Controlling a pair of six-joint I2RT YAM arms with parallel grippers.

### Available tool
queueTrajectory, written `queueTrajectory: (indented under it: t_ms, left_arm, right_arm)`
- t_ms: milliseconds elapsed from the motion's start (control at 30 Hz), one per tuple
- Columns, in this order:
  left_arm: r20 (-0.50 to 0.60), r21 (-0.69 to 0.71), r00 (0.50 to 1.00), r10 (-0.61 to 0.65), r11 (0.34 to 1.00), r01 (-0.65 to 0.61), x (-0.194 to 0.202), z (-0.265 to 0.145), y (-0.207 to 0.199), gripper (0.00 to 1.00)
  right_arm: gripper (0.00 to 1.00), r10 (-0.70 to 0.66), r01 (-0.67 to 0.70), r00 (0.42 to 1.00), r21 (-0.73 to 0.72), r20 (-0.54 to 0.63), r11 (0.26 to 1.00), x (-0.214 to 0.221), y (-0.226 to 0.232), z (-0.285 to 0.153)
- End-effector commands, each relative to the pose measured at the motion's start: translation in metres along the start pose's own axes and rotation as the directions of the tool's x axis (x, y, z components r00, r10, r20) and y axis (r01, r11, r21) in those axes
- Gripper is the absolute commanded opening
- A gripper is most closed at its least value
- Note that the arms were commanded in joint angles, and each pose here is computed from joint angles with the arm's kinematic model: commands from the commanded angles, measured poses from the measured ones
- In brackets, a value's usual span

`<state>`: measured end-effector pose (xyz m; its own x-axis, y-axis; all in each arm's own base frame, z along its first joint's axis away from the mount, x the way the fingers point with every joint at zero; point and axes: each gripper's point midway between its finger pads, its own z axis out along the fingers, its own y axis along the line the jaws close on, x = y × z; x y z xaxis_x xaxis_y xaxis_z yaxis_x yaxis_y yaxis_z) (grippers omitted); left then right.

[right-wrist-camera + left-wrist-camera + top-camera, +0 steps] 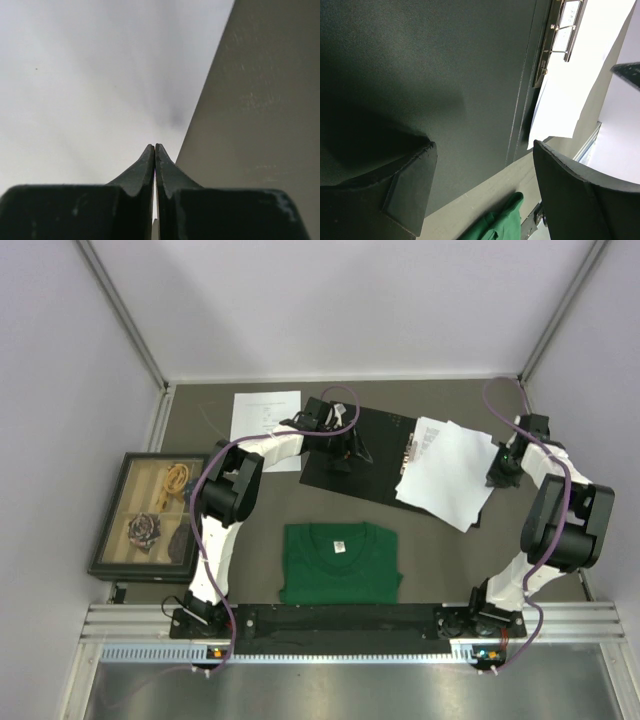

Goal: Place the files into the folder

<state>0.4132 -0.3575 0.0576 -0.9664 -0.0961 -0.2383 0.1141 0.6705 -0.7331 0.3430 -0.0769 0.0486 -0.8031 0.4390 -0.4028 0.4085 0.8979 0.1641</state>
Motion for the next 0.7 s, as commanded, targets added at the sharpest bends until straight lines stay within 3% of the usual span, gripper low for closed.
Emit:
queueTrajectory:
  t_ms: [0, 100, 167, 200, 300, 367, 500, 667]
  left_arm:
    - [0.005, -0.021, 1.000, 0.027, 0.999, -0.027, -0.003, 0.005, 0.008, 0.82]
    - [0.005, -0.023, 1.000, 0.027, 0.999, -0.027, -0.003, 0.005, 0.008, 0.82]
    - [0.005, -0.024, 1.000, 0.027, 0.999, -0.027, -0.003, 0.006, 0.008, 0.82]
    - [0.006, -0.023, 1.000, 0.028, 0.999, -0.028, -0.004, 0.005, 0.008, 0.82]
    - [0.005, -0.024, 1.000, 0.030, 0.999, -0.030, -0.004, 0.006, 0.008, 0.83]
    - [0.004, -0.027, 0.999, 0.033, 0.999, -0.033, -0.004, 0.005, 0.008, 0.83]
    - [-0.009, -0.044, 0.999, 0.033, 0.998, -0.033, -0.002, 0.008, 0.014, 0.83]
    - [-0.013, -0.043, 0.999, 0.034, 0.998, -0.035, -0.002, 0.009, 0.015, 0.83]
  right_arm:
    - [0.00, -0.199, 0.198, 0.980, 0.045, 0.018, 0.979, -0.024, 0.010, -0.009]
    - [0.00, -0.229, 0.228, 0.973, 0.041, 0.017, 0.973, -0.027, 0.012, -0.011]
    - [0.00, -0.109, 0.109, 0.994, 0.010, 0.022, 0.994, -0.027, 0.012, -0.012]
    - [0.04, -0.043, 0.044, 0.999, -0.014, 0.014, 0.999, -0.020, 0.010, -0.007]
    - [0.34, 0.240, -0.231, 0.971, -0.205, 0.019, 0.951, -0.020, 0.002, 0.004]
    - [0.38, 0.318, -0.302, 0.947, -0.242, 0.032, 0.922, -0.025, -0.010, 0.008]
    - [0.45, 0.325, -0.309, 0.945, -0.227, 0.037, 0.924, -0.027, -0.017, 0.016]
    - [0.47, 0.336, -0.320, 0.942, -0.269, 0.017, 0.909, -0.038, -0.011, 0.028]
